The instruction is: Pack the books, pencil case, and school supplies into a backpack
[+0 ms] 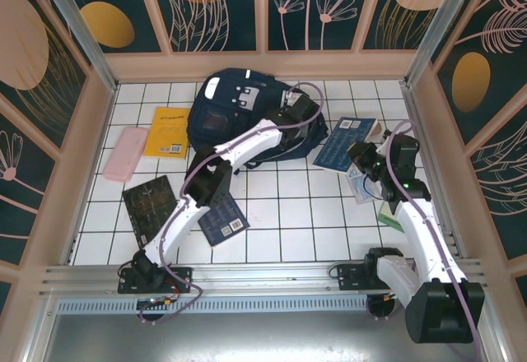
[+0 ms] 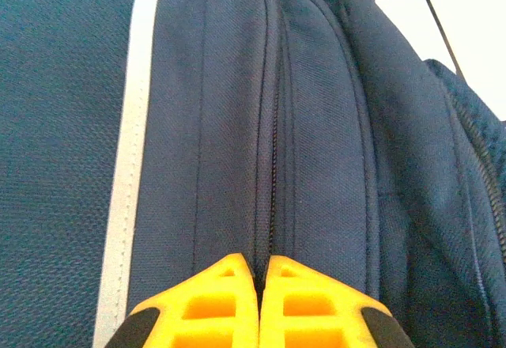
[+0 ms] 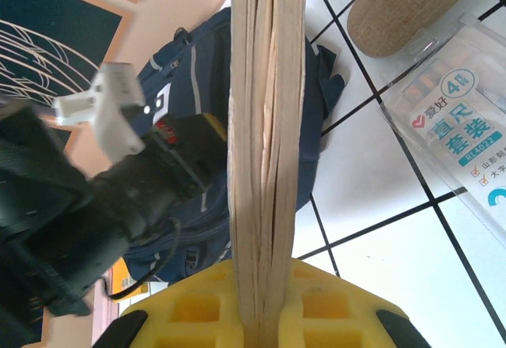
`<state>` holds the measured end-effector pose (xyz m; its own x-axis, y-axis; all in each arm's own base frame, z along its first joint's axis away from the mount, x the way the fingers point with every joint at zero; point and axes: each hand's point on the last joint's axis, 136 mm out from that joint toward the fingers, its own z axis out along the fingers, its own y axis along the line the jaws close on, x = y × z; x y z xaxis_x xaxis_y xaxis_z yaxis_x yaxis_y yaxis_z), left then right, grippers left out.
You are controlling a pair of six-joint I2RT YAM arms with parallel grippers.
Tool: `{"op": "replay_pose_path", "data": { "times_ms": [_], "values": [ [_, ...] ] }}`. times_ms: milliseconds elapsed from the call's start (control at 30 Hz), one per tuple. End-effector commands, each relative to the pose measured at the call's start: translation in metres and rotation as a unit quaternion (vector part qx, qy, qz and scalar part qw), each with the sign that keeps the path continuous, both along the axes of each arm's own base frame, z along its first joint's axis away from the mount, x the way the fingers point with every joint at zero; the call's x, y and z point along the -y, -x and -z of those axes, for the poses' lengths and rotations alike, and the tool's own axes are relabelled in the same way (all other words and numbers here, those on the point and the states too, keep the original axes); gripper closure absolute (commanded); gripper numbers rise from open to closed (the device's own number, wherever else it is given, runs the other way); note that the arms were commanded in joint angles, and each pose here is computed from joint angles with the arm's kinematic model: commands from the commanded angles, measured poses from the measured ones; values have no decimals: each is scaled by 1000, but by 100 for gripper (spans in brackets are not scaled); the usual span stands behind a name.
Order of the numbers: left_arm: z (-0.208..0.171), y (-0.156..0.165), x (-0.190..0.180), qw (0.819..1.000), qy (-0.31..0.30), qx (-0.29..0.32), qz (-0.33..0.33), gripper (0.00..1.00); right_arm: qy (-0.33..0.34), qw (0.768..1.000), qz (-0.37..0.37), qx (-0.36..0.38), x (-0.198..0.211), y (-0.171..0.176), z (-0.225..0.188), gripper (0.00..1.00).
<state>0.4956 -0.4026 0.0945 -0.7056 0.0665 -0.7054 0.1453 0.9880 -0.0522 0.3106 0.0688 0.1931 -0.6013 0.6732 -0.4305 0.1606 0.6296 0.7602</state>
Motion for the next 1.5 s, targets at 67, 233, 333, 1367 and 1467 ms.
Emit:
{"op": "replay_pose_path", "data": {
  "times_ms": [67,233,333,1367,1467],
  "values": [
    [-95,6,-22,998,31,51,-9,100,-12,998,-24,51,-7,-16,-20,100],
    [-139,15,-31,996,58,67,-6,100,-24,996,-49,67,-16,-25,-24,100],
    [-165,18,-36,994,90,67,8,100,-39,994,-67,78,-22,-31,-26,100],
    [-291,34,-60,927,320,85,176,100,-194,969,-141,66,-188,-160,9,100],
    [-293,32,-58,924,331,85,173,100,-207,968,-131,57,-204,-178,17,100]
  ]
}}
